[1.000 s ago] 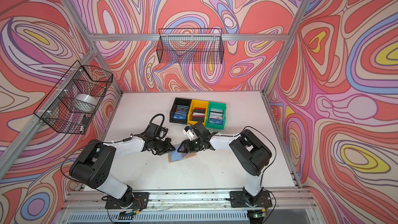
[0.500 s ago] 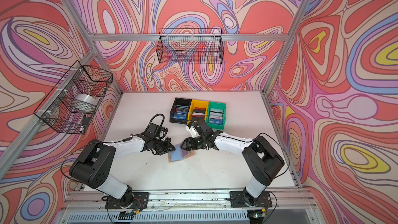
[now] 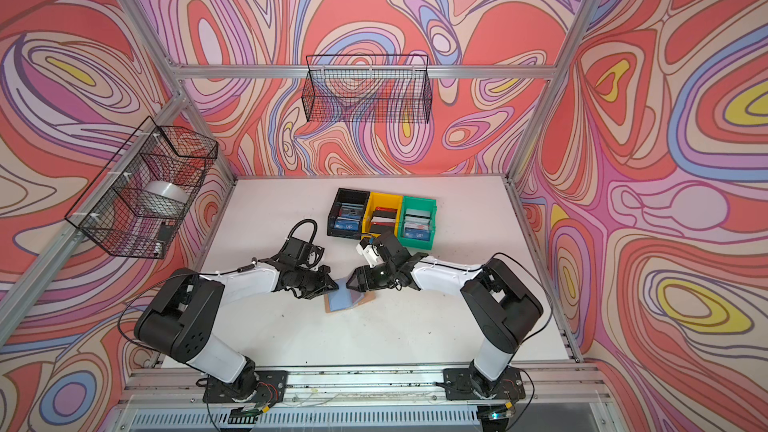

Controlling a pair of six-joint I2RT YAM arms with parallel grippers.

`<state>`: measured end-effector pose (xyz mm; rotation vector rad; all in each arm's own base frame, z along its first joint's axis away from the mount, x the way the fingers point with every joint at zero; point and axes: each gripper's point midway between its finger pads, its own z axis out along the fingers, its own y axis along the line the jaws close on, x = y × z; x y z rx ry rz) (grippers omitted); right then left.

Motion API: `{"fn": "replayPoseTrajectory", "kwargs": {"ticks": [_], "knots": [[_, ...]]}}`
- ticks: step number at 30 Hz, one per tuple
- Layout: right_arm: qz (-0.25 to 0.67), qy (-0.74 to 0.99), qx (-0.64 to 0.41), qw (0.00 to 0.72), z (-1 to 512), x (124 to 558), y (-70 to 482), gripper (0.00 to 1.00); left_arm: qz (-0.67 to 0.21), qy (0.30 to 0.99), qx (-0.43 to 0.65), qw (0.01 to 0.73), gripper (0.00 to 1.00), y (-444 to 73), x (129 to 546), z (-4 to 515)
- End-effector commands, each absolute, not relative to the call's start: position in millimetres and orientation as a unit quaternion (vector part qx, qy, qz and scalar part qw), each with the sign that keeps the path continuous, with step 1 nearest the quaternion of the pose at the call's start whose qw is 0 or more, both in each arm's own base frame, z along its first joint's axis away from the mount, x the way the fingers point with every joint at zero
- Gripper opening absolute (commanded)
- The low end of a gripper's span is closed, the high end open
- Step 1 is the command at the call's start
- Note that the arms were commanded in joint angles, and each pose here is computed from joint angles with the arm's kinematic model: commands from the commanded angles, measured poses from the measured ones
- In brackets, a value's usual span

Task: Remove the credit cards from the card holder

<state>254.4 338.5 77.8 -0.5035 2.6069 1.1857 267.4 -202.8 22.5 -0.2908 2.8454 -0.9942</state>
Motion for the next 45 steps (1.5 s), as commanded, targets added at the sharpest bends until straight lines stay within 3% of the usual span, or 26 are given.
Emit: {"fn": "replayPoseTrajectory", "kwargs": {"ticks": [1,14,45], "knots": [[0.415,0.887,-0.174,0.103,71.7,251.5,343.7,0.57,-0.308,0.945,-0.105,0.041,0.00,-194.9,260.2,8.6],[0.384,0.895,-0.176,0.142,94.7,256.1,329.8,0.57,-0.308,0.945,-0.104,0.038,0.00,-196.0,260.1,7.0],[0.432,0.874,-0.184,0.126,98.0,256.6,351.0,0.56,-0.313,0.944,-0.103,0.033,0.00,-198.0,259.4,3.0]]}}
